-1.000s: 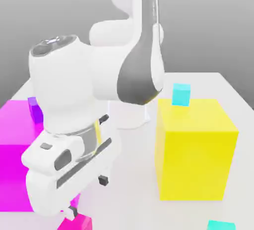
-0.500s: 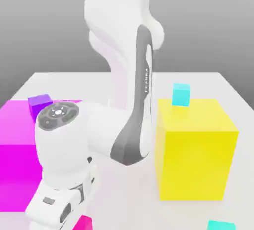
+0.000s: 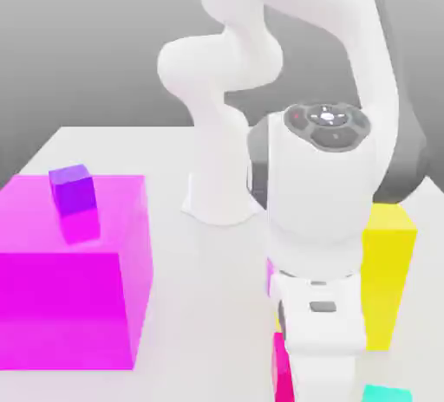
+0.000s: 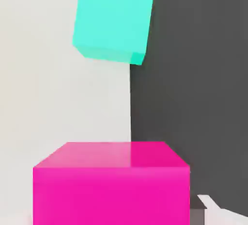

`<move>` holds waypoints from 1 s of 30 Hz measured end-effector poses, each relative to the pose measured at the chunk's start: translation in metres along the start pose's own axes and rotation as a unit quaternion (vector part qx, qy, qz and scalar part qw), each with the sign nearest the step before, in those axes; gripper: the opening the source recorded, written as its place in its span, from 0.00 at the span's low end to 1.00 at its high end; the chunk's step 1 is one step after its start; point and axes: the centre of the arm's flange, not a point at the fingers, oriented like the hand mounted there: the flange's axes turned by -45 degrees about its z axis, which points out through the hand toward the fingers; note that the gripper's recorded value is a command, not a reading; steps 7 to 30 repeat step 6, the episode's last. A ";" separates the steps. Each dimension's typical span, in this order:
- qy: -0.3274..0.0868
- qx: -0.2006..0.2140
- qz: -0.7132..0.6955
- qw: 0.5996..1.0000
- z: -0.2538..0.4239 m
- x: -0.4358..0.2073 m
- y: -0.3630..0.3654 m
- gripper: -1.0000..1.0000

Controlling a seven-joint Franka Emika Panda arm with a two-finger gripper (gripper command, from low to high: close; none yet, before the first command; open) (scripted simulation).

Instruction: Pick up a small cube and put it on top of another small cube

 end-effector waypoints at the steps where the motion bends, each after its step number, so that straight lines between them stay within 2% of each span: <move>1: -0.001 -0.001 -0.018 1.000 0.017 0.021 0.001 1.00; 30: -0.001 -0.001 -0.018 1.000 0.017 0.021 0.001 1.00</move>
